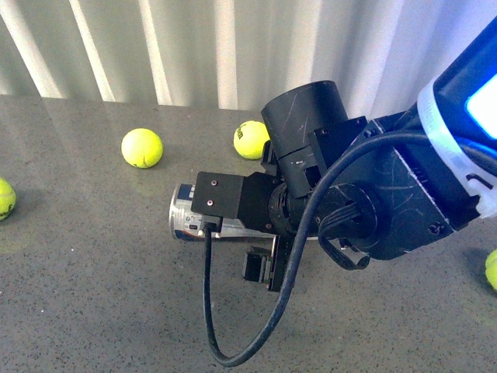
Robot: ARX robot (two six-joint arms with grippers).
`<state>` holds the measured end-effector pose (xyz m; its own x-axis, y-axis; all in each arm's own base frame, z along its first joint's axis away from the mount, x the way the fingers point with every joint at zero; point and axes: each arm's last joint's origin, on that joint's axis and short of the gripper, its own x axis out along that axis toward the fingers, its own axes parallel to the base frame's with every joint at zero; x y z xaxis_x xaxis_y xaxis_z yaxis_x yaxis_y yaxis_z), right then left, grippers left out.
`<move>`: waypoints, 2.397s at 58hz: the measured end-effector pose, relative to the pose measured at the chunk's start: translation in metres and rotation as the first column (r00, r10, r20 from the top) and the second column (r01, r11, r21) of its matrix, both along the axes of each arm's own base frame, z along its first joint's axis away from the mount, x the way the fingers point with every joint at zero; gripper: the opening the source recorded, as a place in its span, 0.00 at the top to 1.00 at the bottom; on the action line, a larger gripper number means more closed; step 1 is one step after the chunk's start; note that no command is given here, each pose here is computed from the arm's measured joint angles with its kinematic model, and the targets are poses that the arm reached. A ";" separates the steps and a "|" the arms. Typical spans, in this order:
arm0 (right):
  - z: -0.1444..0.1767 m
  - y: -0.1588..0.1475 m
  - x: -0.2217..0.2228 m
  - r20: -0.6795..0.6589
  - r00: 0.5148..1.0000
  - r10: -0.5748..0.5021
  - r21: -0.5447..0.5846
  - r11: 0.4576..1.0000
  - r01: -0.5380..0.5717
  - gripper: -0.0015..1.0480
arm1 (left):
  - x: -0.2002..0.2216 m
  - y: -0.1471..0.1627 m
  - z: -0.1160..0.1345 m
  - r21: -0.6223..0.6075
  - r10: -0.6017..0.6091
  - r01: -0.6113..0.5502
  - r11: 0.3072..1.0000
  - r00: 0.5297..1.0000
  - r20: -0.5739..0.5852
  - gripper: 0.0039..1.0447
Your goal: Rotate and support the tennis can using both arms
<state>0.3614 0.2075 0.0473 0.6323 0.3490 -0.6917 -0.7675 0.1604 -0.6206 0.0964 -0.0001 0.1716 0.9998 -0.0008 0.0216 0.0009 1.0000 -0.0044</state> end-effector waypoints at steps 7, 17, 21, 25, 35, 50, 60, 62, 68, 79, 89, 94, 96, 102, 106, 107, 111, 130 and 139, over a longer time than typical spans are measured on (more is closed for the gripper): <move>0.007 -0.002 -0.001 0.000 1.000 -0.009 0.017 1.000 0.009 0.07 | 0.000 0.000 0.000 0.000 0.000 0.000 1.000 1.000 0.000 0.06; 0.026 -0.009 -0.008 -0.059 0.997 -0.051 0.095 0.994 0.056 0.07 | 0.000 0.000 0.000 0.000 0.000 0.000 1.000 1.000 0.000 0.06; 0.035 -0.014 -0.011 -0.082 0.994 -0.073 0.136 0.987 0.084 0.07 | 0.000 0.000 0.000 0.000 0.000 0.000 1.000 1.000 0.000 0.06; 0.048 -0.023 -0.017 -0.100 0.989 -0.110 0.200 0.971 0.129 0.07 | 0.000 0.000 0.000 0.000 0.000 0.000 1.000 1.000 0.000 0.06; 0.078 -0.061 -0.027 -0.050 0.945 -0.324 0.369 0.873 0.319 0.07 | 0.000 0.000 0.000 0.000 0.000 0.000 1.000 1.000 0.000 0.06; 0.119 -0.169 -0.051 0.014 0.514 -0.858 0.626 0.408 0.664 0.07 | 0.000 0.000 0.000 0.000 0.000 0.000 1.000 1.000 0.000 0.06; 0.143 -0.217 -0.100 -0.023 0.253 -0.967 0.758 0.148 0.636 0.07 | 0.000 0.000 0.000 0.000 0.000 0.000 1.000 1.000 0.000 0.06; 0.148 -0.220 -0.113 -0.031 0.232 -0.972 0.781 0.121 0.613 0.07 | 0.000 0.000 0.000 0.000 0.000 0.000 1.000 1.000 0.000 0.06; 0.159 -0.218 -0.144 -0.065 0.324 -0.944 0.852 0.117 0.510 0.12 | 0.000 0.000 0.000 0.000 0.000 0.000 1.000 1.000 0.000 0.06; 0.160 -0.207 -0.194 -0.099 0.635 -0.766 0.910 0.189 0.370 0.42 | 0.000 0.000 0.000 0.000 0.000 0.000 1.000 1.000 0.000 0.06; 0.151 -0.207 -0.209 -0.095 0.631 -0.770 0.919 0.175 0.352 0.71 | 0.000 0.000 0.000 0.000 0.000 0.000 1.000 1.000 0.000 0.06; 0.144 -0.207 -0.214 -0.102 0.631 -0.769 0.916 0.175 0.361 0.86 | 0.000 0.000 0.000 0.000 0.000 0.000 1.000 1.000 0.000 0.06; 0.142 -0.207 -0.216 -0.101 0.631 -0.770 0.917 0.174 0.359 0.91 | 0.000 0.000 0.000 0.000 0.000 0.000 1.000 1.000 0.000 0.06; 0.139 -0.207 -0.221 -0.100 0.631 -0.769 0.918 0.172 0.356 0.97 | 0.000 0.000 0.000 0.000 0.000 0.000 1.000 1.000 0.000 0.06; 0.136 -0.207 -0.225 -0.101 0.631 -0.769 0.918 0.172 0.357 0.97 | 0.000 0.000 0.000 0.000 0.000 0.000 1.000 1.000 0.000 0.06; 0.136 -0.207 -0.225 -0.102 0.631 -0.769 0.918 0.172 0.358 0.97 | 0.000 0.000 0.000 0.000 0.000 0.000 1.000 1.000 0.000 0.06; 0.133 -0.207 -0.229 -0.101 0.631 -0.769 0.919 0.172 0.356 0.97 | 0.000 0.000 0.000 0.000 0.000 0.000 1.000 1.000 0.000 0.06; 0.120 -0.207 -0.243 -0.095 0.632 -0.769 0.923 0.170 0.346 0.97 | 0.000 0.000 0.000 0.000 0.000 0.000 1.000 1.000 0.000 0.06; 0.121 -0.207 -0.247 -0.092 0.632 -0.769 0.925 0.170 0.341 0.97 | 0.000 0.000 0.000 0.000 0.000 0.000 1.000 1.000 0.000 0.06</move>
<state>0.1141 0.0000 0.1682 1.0000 -0.0008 0.0086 0.0009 0.9999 -0.0105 0.0964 -0.0001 0.1716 0.9998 -0.0004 0.0216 0.0005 1.0000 -0.0044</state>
